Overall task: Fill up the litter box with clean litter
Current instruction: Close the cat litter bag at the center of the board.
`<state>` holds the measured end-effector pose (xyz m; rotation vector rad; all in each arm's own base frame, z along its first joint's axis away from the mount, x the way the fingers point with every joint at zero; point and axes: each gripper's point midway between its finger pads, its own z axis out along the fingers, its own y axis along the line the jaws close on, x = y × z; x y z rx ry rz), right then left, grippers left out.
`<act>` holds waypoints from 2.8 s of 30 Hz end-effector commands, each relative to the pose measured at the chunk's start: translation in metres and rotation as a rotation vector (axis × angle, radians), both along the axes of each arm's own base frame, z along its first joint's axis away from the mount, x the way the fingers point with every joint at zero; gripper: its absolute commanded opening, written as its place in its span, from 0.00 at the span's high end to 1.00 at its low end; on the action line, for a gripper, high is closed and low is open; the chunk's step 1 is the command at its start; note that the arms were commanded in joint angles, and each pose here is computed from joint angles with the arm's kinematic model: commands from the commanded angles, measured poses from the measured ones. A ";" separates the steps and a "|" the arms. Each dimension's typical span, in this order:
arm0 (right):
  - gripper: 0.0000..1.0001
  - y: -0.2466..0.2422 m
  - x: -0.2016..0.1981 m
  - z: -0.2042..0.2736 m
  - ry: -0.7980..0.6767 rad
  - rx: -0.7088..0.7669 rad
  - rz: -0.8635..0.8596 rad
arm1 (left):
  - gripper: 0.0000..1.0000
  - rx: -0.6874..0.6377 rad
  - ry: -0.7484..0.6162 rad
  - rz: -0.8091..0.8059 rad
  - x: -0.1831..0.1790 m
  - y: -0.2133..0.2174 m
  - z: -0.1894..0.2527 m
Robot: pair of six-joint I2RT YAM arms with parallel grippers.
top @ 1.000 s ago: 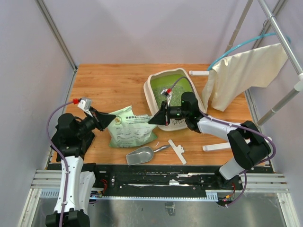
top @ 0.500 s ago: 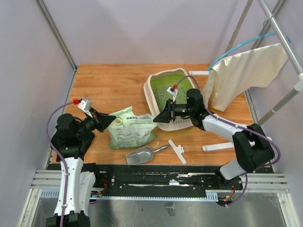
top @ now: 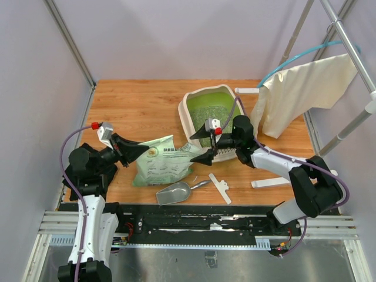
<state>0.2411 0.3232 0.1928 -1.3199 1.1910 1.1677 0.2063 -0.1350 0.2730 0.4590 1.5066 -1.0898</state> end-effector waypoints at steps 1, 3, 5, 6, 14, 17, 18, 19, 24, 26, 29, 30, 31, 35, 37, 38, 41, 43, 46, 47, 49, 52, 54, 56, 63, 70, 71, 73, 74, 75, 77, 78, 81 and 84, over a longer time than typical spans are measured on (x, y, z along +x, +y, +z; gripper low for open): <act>0.01 0.011 -0.014 0.026 -0.208 0.062 0.124 | 1.00 0.018 -0.179 0.041 0.001 0.003 0.045; 0.01 0.012 -0.019 0.019 -0.214 0.026 0.135 | 0.99 0.006 -0.192 0.088 0.007 0.007 0.050; 0.01 0.013 -0.023 0.007 -0.220 -0.029 0.144 | 1.00 -0.011 -0.213 0.114 0.009 0.010 0.056; 0.02 0.013 -0.026 0.003 -0.231 -0.046 0.159 | 1.00 -0.016 -0.221 0.121 0.010 0.010 0.058; 0.19 0.019 -0.017 -0.004 -0.234 -0.077 0.147 | 0.99 -0.025 -0.235 0.129 0.011 0.011 0.065; 0.29 0.017 -0.012 -0.006 -0.245 -0.093 0.110 | 0.99 -0.021 -0.229 0.140 0.013 0.012 0.063; 0.33 0.017 -0.012 -0.006 -0.242 -0.097 0.106 | 0.99 -0.023 -0.230 0.144 0.013 0.013 0.063; 0.38 0.016 -0.013 -0.007 -0.233 -0.104 0.110 | 1.00 -0.024 -0.231 0.149 0.014 0.013 0.063; 0.98 0.010 -0.017 -0.013 -0.218 -0.137 0.109 | 0.99 -0.036 -0.231 0.189 0.018 0.018 0.064; 0.92 0.009 -0.014 -0.013 -0.217 -0.146 0.079 | 0.99 -0.039 -0.232 0.205 0.019 0.019 0.063; 0.98 0.007 -0.009 -0.010 -0.214 -0.157 0.039 | 1.00 -0.035 -0.222 0.211 0.020 0.020 0.061; 0.99 0.007 -0.006 -0.008 -0.199 -0.158 0.014 | 1.00 -0.032 -0.219 0.215 0.020 0.020 0.059; 0.99 0.006 -0.005 -0.006 -0.184 -0.155 0.000 | 1.00 -0.026 -0.214 0.223 0.022 0.021 0.058; 0.99 0.004 -0.006 0.014 -0.029 -0.121 -0.038 | 0.93 0.055 -0.159 0.341 0.038 0.038 0.041; 0.99 0.005 -0.016 0.023 0.066 -0.106 -0.010 | 0.87 0.082 -0.105 0.379 0.043 0.044 0.031; 0.99 0.005 -0.022 0.025 0.124 -0.106 -0.001 | 0.85 0.087 -0.086 0.375 0.043 0.044 0.026; 0.99 0.003 -0.033 0.020 0.265 -0.124 0.002 | 0.82 0.068 -0.015 0.376 0.044 0.044 0.014; 0.99 0.002 -0.038 0.011 0.300 -0.145 0.000 | 0.81 0.047 0.016 0.367 0.042 0.042 0.006; 0.99 0.003 -0.035 -0.002 0.343 -0.185 -0.038 | 0.73 0.030 0.066 0.353 0.041 0.040 -0.010; 0.99 0.003 -0.032 -0.005 0.352 -0.195 -0.050 | 0.69 0.030 0.081 0.343 0.040 0.038 -0.014; 0.93 0.006 -0.027 -0.004 0.349 -0.190 -0.054 | 0.61 0.029 0.094 0.332 0.037 0.037 -0.018; 0.85 0.011 -0.021 0.000 0.344 -0.181 -0.057 | 0.54 0.031 0.106 0.333 0.037 0.037 -0.020; 0.86 0.013 -0.019 0.001 0.343 -0.180 -0.051 | 0.52 0.037 0.109 0.335 0.037 0.037 -0.019; 0.91 0.014 -0.015 0.001 0.341 -0.182 -0.062 | 0.56 0.051 0.107 0.335 0.036 0.038 -0.018; 0.99 0.018 -0.004 -0.003 0.356 -0.197 -0.103 | 0.34 0.131 -0.036 0.246 0.027 0.029 0.021; 0.99 0.020 -0.003 -0.001 0.353 -0.196 -0.084 | 0.16 0.255 -0.101 0.115 0.021 0.021 0.034; 0.99 0.021 -0.003 0.001 0.348 -0.193 -0.082 | 0.15 0.264 -0.095 0.099 0.023 0.021 0.031; 0.99 0.021 -0.003 0.001 0.345 -0.194 -0.079 | 0.13 0.272 -0.072 0.095 0.029 0.022 0.022; 0.99 0.021 -0.003 0.000 0.346 -0.196 -0.078 | 0.12 0.276 -0.064 0.096 0.032 0.023 0.018; 0.99 0.021 -0.003 -0.001 0.349 -0.199 -0.076 | 0.13 0.280 -0.061 0.094 0.034 0.024 0.014; 0.99 0.021 -0.004 -0.001 0.352 -0.200 -0.071 | 0.14 0.281 -0.050 0.066 0.035 0.020 0.008; 0.99 0.020 -0.005 -0.001 0.351 -0.201 -0.070 | 0.15 0.283 -0.038 0.041 0.034 0.015 0.005; 0.99 0.019 -0.005 -0.001 0.346 -0.206 -0.072 | 0.17 0.330 -0.017 -0.010 0.033 0.004 -0.006; 0.99 0.018 -0.007 -0.002 0.344 -0.208 -0.069 | 0.22 0.372 0.011 -0.033 0.035 -0.001 -0.015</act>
